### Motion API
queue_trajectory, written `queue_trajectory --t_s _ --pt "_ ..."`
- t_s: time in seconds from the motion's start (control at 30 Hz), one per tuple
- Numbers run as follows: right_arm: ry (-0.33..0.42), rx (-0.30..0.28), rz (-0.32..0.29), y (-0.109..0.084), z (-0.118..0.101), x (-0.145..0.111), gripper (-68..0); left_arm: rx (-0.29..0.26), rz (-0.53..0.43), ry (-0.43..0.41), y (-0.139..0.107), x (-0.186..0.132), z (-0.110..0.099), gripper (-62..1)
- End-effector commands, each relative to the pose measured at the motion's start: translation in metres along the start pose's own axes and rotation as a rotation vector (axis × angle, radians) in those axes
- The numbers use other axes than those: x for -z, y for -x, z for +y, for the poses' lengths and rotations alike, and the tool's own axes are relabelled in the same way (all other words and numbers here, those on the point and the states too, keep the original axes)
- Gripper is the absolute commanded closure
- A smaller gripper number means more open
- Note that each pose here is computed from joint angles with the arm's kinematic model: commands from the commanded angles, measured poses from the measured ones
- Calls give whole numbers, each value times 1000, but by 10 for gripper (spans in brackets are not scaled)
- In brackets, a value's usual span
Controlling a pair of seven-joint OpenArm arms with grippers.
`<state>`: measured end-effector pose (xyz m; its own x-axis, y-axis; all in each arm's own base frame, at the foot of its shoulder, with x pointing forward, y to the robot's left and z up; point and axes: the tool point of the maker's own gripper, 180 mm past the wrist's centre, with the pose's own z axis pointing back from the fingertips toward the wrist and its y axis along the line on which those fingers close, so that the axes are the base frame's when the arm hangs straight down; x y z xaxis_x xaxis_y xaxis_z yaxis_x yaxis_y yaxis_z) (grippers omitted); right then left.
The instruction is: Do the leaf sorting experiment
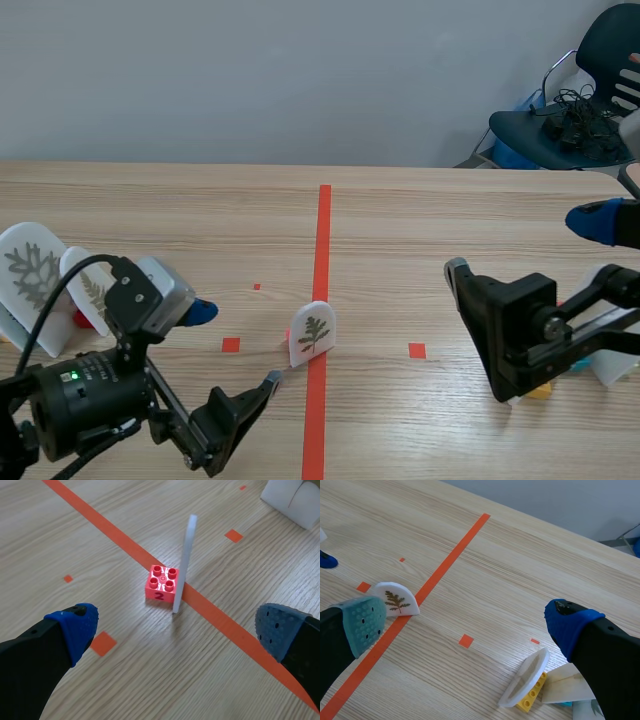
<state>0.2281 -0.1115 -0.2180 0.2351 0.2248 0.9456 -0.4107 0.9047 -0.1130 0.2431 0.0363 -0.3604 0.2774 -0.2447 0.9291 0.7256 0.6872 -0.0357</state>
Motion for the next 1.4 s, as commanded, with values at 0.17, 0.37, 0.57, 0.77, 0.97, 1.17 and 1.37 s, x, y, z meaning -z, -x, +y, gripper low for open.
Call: queue_trajectory --t_s 0.17,0.37,0.57,0.77,0.97,1.17,1.37 --pt "3 -7 -43 -13 -1 1 -679 -9 -73 18 -9 41 -11 -623" --pt "3 -7 -35 -12 -1 1 -679 -36 -79 -23 -11 68 -5 -623" --pt "3 -7 -28 -10 -1 1 -679 -41 -96 -46 -15 73 -1 -446" --pt "3 -7 -24 -10 -1 1 -679 -42 -98 -46 -15 73 -1 -148" --pt "3 -7 -24 -10 -1 1 -679 -43 -106 -48 -20 71 -2 -130" --pt "4 -7 -24 -10 -1 1 -679 -42 -137 -91 -48 49 4 -130" --pt "4 -7 -21 -9 -1 1 -679 -101 -206 -165 -72 10 11 -109"
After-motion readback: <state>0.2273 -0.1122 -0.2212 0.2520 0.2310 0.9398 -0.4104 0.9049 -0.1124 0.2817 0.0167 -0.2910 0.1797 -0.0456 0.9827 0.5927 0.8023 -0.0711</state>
